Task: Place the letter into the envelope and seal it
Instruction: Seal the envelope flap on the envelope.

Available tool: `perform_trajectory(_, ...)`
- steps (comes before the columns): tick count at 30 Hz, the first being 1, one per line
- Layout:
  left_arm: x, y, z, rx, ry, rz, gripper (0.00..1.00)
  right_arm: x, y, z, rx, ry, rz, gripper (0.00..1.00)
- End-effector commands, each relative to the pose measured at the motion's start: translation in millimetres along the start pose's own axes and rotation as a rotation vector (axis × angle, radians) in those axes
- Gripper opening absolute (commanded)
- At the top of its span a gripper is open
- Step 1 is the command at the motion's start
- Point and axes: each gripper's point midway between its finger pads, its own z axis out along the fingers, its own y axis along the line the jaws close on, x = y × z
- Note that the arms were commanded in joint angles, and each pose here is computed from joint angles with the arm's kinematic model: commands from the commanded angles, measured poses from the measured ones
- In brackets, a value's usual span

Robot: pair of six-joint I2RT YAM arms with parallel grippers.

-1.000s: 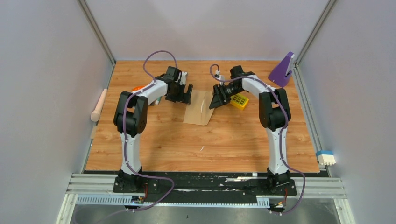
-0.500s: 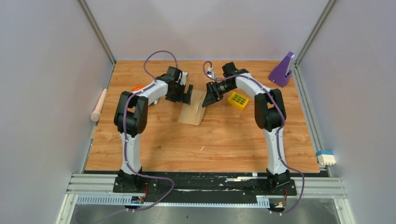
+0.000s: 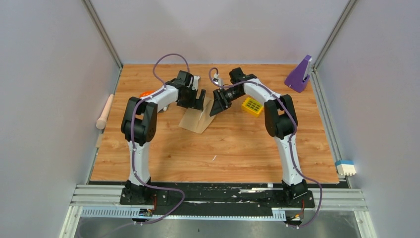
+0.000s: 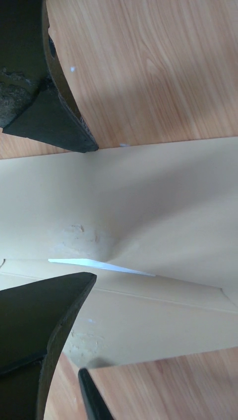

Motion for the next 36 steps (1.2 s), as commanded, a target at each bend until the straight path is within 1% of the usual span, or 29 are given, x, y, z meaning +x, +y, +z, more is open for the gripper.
perform_trajectory(1,-9,-7,-12,0.134,-0.041,-0.076,0.99,-15,13,-10,0.001,-0.029,-0.073,0.73)
perform_trajectory(3,-21,-2,-24,0.167,-0.085,-0.106,0.99,-17,18,-18,0.003,-0.041,-0.082,0.74)
perform_trajectory(5,-21,1,-29,0.196,-0.091,-0.129,0.99,-21,23,-27,0.006,-0.059,-0.090,0.74)
perform_trajectory(9,0,5,-17,0.195,-0.040,-0.158,0.98,-24,25,-50,0.037,-0.092,-0.095,0.74)
perform_trajectory(12,17,14,-7,0.183,0.001,-0.202,0.97,-14,22,-63,0.056,-0.103,-0.069,0.74)
perform_trajectory(13,18,13,-5,0.198,-0.003,-0.210,0.96,-8,21,-65,0.054,-0.103,-0.050,0.74)
perform_trajectory(18,30,6,4,0.279,0.012,-0.265,0.93,23,20,-54,-0.008,-0.091,0.028,0.72)
perform_trajectory(21,36,-9,6,0.375,0.027,-0.292,0.91,37,23,-45,-0.032,-0.076,0.046,0.72)
perform_trajectory(24,45,-19,9,0.448,0.041,-0.310,0.91,42,27,-38,-0.048,-0.070,0.042,0.71)
perform_trajectory(30,55,-26,11,0.509,0.049,-0.328,0.90,47,31,-25,-0.061,-0.055,0.048,0.71)
perform_trajectory(36,59,-32,7,0.547,0.036,-0.339,0.90,42,30,-24,-0.075,-0.069,0.064,0.72)
